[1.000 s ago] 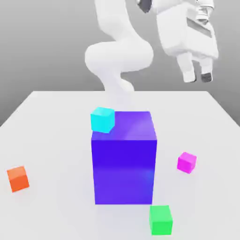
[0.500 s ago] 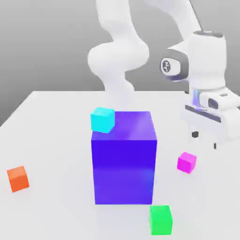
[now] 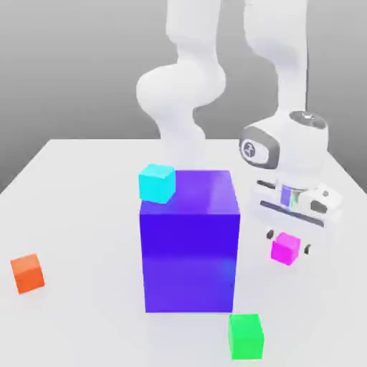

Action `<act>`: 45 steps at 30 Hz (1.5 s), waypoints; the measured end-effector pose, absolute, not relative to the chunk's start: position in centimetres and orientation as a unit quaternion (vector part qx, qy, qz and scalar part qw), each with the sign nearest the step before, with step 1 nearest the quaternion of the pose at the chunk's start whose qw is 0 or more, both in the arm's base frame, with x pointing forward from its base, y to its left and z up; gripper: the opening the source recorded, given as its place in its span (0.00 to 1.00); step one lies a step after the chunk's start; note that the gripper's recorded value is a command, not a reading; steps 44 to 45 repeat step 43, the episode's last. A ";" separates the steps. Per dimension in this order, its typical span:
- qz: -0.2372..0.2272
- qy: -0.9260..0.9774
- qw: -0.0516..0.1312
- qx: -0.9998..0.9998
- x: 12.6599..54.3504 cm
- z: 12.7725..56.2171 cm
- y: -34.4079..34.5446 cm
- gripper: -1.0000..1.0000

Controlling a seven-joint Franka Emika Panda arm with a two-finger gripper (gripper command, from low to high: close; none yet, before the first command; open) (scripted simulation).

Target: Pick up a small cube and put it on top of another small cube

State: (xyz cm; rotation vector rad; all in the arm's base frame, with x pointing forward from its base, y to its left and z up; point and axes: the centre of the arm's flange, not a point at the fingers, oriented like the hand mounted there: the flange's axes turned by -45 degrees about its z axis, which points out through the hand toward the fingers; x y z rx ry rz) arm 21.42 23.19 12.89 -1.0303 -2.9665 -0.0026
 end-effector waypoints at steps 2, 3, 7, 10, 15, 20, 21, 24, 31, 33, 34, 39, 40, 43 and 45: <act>0.000 -0.945 0.001 -0.328 21.4 12.9 23.2 0.00; 0.000 -0.945 0.001 -0.328 21.4 12.9 23.2 0.00; -0.001 -0.945 0.002 -0.328 21.5 13.2 23.2 0.00; -0.002 -0.945 0.003 -0.327 21.6 15.0 23.4 0.00; 0.000 -0.945 0.002 -0.328 21.5 18.3 23.2 0.00; 0.003 -0.880 0.002 -0.475 26.7 19.9 21.8 0.00; 0.003 -0.860 0.002 -0.511 28.1 20.1 21.3 0.00; 0.004 -0.790 0.003 -0.613 32.1 20.8 19.8 0.00; 0.003 -0.580 0.002 -0.814 41.2 22.9 13.9 0.00; 0.002 -0.513 0.001 -0.858 43.4 23.7 11.8 0.00; 0.001 -0.481 0.001 -0.877 44.5 24.0 10.8 0.00; 0.000 -0.455 0.000 -0.890 45.4 19.3 10.5 0.00; 0.000 -0.454 0.000 -0.891 45.4 18.4 10.4 1.00; 0.000 -0.454 0.000 -0.891 45.4 18.4 10.4 1.00; 0.000 -0.454 0.000 -0.891 45.4 18.4 10.4 1.00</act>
